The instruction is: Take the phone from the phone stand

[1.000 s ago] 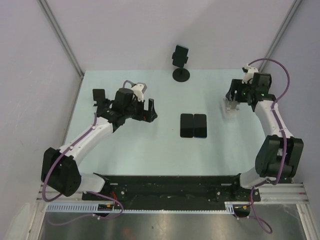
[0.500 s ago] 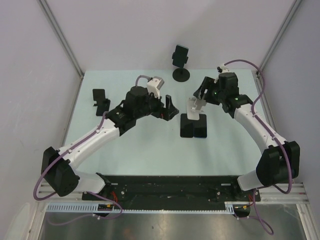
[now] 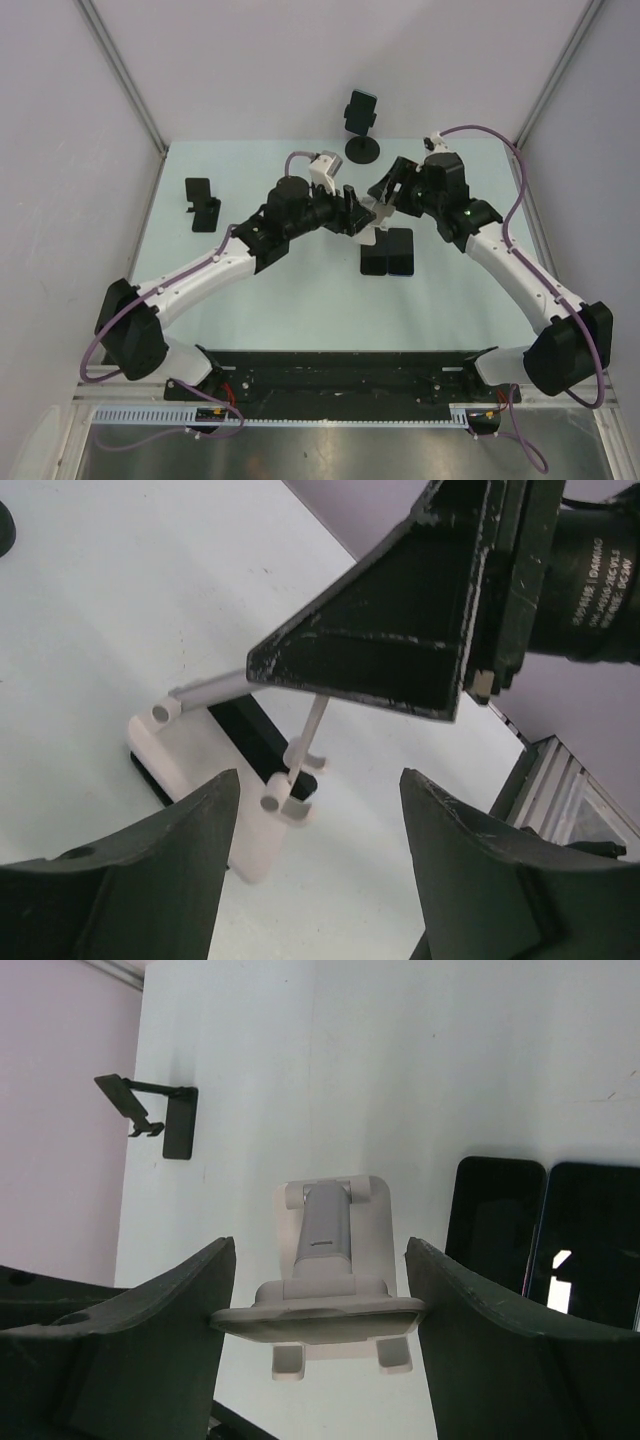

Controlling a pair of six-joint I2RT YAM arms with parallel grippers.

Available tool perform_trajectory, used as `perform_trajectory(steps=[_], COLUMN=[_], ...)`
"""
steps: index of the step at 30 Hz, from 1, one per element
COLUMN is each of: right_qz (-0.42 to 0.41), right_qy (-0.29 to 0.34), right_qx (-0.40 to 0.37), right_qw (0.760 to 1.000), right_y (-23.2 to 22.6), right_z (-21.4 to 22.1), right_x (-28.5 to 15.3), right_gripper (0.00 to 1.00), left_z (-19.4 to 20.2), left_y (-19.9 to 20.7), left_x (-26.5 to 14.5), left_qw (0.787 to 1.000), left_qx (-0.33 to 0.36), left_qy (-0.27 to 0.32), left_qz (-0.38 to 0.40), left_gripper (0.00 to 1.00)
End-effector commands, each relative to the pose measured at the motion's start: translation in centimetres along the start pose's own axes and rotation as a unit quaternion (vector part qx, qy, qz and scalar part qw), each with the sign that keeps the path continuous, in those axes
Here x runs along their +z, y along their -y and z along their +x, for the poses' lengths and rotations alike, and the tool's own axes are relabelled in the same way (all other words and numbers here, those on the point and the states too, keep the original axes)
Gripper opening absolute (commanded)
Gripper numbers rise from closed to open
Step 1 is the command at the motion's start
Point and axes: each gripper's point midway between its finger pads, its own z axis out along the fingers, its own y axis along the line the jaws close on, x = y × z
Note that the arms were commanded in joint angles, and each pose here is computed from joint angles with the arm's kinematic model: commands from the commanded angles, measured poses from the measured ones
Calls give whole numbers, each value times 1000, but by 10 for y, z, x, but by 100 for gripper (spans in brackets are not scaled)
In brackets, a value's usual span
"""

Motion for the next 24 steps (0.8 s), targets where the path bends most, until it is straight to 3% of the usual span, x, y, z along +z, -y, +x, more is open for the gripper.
perform_trajectory(steps=[1, 13, 15, 17, 18, 20, 21, 23, 24], right_qz=[-42, -80, -84, -87, -88, -92, -97, -109, -113], right_qy=[35, 16, 14, 14, 13, 10, 11, 15, 16], right_qx=[15, 27, 29, 29, 29, 24, 22, 12, 9], right_qw=[998, 996, 996, 996, 996, 995, 995, 994, 993], right_y=[-28, -53, -54, -55, -56, -55, -56, -60, -60], right_z=[-14, 2, 4, 4, 5, 6, 5, 1, 0], right_x=[-12, -10, -9, -7, -7, -4, -4, -7, -8], right_gripper=[12, 12, 12, 12, 14, 20, 31, 44, 56], left_z=[-9, 16, 21, 21, 22, 20, 19, 16, 16], left_y=[8, -8, -9, -9, -11, -12, -14, -20, -23], left_x=[10, 22, 22, 21, 20, 17, 15, 11, 8], left_qw=[1000, 1000, 999, 999, 999, 999, 999, 998, 998], left_qx=[0, 30, 31, 34, 37, 44, 50, 56, 57], left_qy=[25, 1, -5, -3, -4, 1, 2, 5, 6], left_qz=[16, 3, 4, 3, 1, -3, -6, -9, -10], left_gripper=[69, 33, 24, 9, 3, 0, 0, 0, 0])
